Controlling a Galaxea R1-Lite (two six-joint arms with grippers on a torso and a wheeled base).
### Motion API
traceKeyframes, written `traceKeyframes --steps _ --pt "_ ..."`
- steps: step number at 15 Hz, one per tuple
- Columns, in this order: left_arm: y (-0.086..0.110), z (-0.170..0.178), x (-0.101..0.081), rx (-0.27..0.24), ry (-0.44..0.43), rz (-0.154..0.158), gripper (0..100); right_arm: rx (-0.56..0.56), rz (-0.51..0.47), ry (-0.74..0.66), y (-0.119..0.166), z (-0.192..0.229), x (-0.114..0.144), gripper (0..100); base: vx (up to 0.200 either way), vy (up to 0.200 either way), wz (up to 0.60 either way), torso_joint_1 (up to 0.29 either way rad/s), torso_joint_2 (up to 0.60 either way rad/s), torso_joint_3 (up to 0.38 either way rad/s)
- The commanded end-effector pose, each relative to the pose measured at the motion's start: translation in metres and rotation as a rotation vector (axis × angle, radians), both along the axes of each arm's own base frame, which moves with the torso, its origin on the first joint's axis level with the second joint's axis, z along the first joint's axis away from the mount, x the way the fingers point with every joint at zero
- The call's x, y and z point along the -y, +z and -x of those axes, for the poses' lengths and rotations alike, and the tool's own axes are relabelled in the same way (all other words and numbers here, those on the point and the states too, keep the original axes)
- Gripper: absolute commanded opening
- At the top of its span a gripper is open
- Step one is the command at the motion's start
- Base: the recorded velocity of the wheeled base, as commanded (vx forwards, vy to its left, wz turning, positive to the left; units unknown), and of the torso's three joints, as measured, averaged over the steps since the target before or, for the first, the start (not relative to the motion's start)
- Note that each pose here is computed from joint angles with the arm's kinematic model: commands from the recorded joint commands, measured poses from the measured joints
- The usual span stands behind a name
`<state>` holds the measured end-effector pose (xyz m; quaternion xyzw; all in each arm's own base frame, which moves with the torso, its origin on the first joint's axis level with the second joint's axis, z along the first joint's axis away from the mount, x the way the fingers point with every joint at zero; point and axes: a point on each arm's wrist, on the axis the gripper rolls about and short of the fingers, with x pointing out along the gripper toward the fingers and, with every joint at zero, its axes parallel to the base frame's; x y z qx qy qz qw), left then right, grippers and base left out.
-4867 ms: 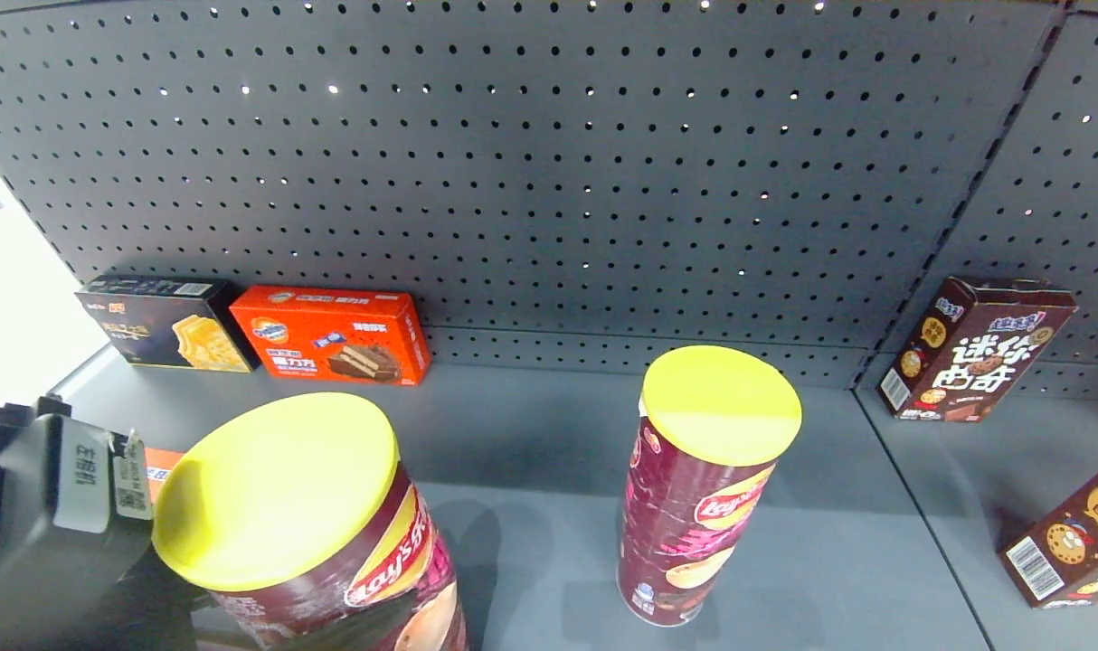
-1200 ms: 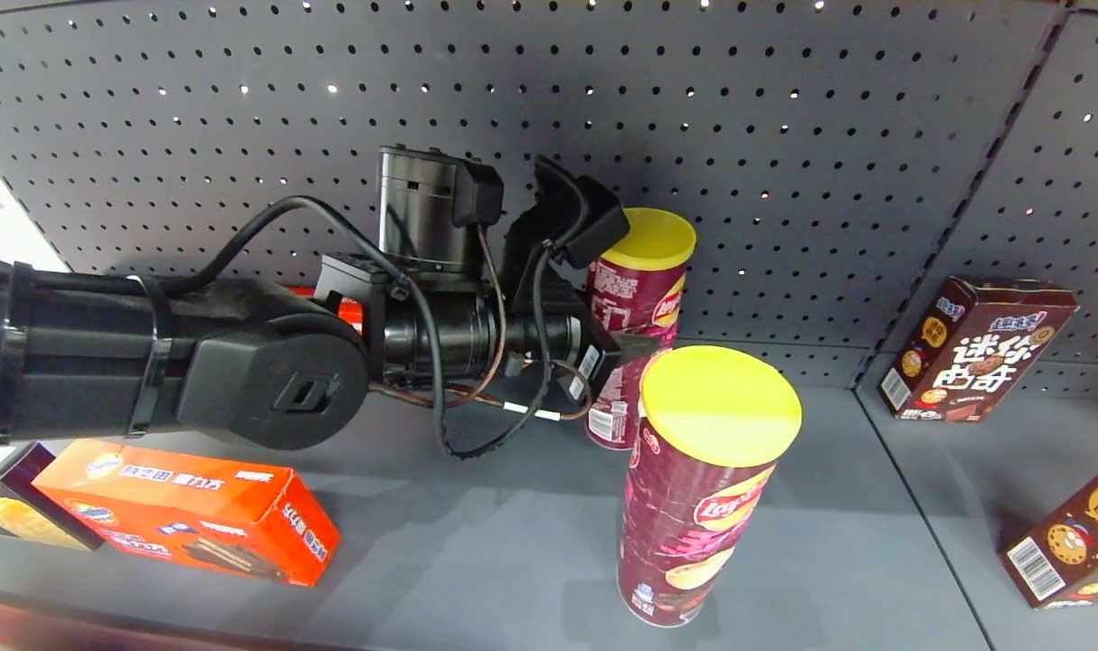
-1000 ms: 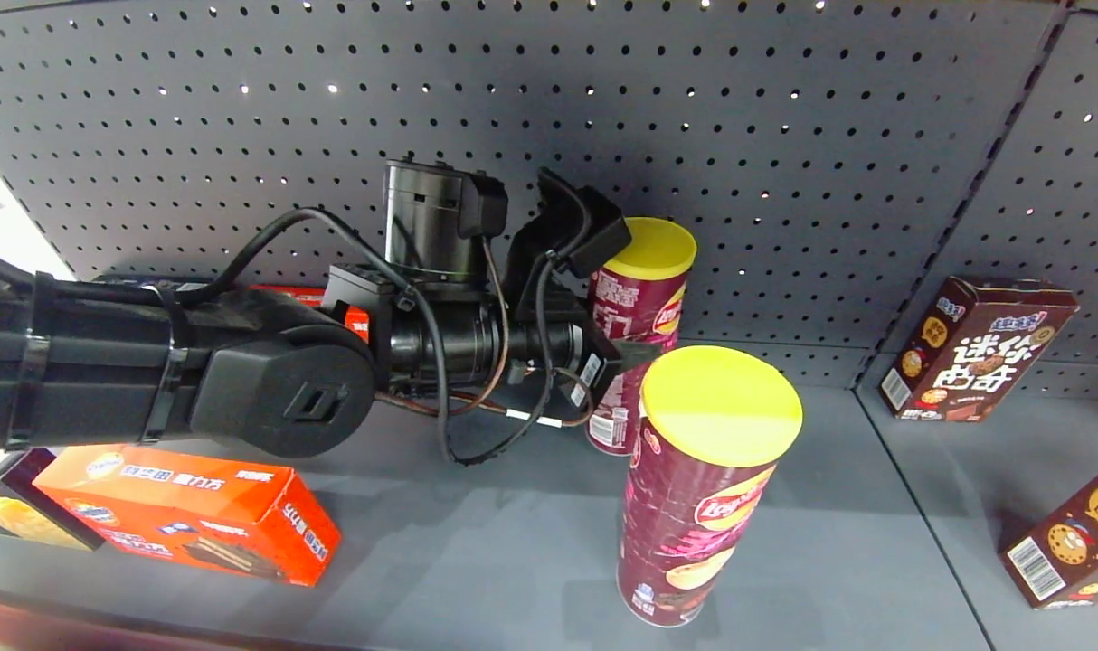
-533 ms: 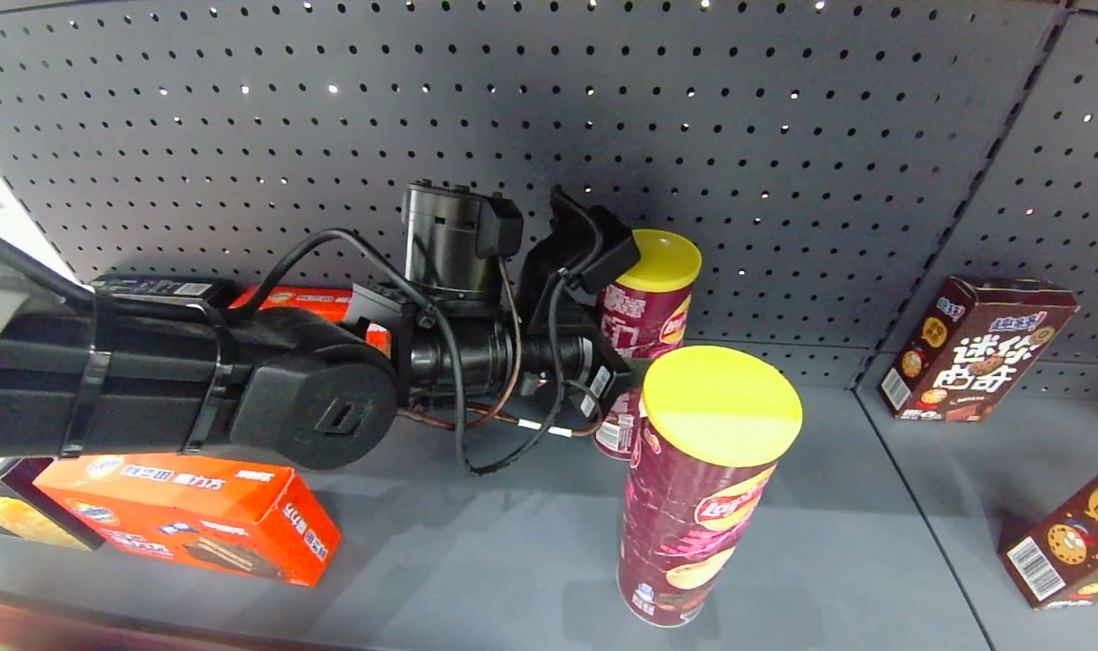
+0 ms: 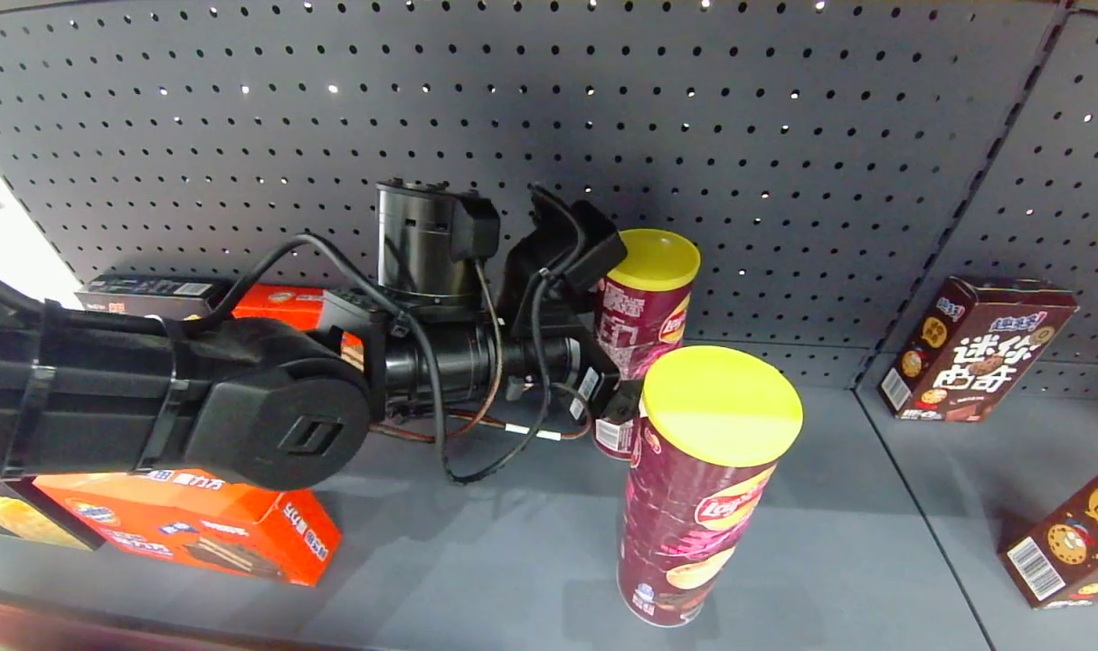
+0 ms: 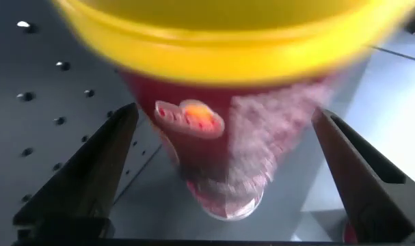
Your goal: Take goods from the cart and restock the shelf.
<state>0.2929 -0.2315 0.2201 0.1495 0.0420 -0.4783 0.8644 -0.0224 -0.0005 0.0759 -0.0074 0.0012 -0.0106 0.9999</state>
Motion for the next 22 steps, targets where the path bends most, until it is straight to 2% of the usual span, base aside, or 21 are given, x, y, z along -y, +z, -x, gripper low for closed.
traceKeyframes --steps 1,2,6,9,12,17,20,22 --pt "0.016 0.013 -0.015 0.028 0.012 0.021 100 -0.002 0.001 0.000 0.000 0.000 0.000 100 0.000 0.000 0.00 0.000 0.00 0.000" --pt "0.016 0.015 -0.017 0.029 0.012 0.022 100 -0.002 0.001 0.000 0.000 0.000 0.000 100 0.000 0.000 0.00 0.000 0.00 0.000" --pt "0.011 0.049 -0.052 0.000 0.057 -0.007 100 -0.001 0.001 0.000 0.000 0.000 0.000 100 0.000 0.000 0.00 0.000 0.00 0.000" --pt "0.007 0.057 -0.060 -0.012 0.095 -0.027 100 -0.002 0.001 0.000 0.000 0.000 0.000 100 0.000 0.000 0.00 0.000 0.00 0.000" --pt "0.003 0.054 -0.057 -0.019 0.115 -0.037 100 -0.001 0.001 0.000 0.000 0.000 0.000 100 0.000 0.000 0.00 0.000 0.00 0.000" --pt "-0.015 0.045 -0.041 -0.047 0.122 -0.085 100 -0.001 0.001 0.000 0.000 0.000 0.000 100 0.000 0.000 0.00 0.000 0.00 0.000" --pt "-0.017 0.039 -0.032 -0.045 0.122 -0.090 100 -0.001 -0.001 0.000 0.000 0.000 0.000 100 0.000 0.000 0.00 0.000 0.00 0.000" --pt "-0.019 0.029 -0.026 -0.039 0.155 -0.097 100 -0.001 0.001 0.000 0.000 0.000 0.000 100 0.000 0.000 0.00 0.000 0.00 0.000"
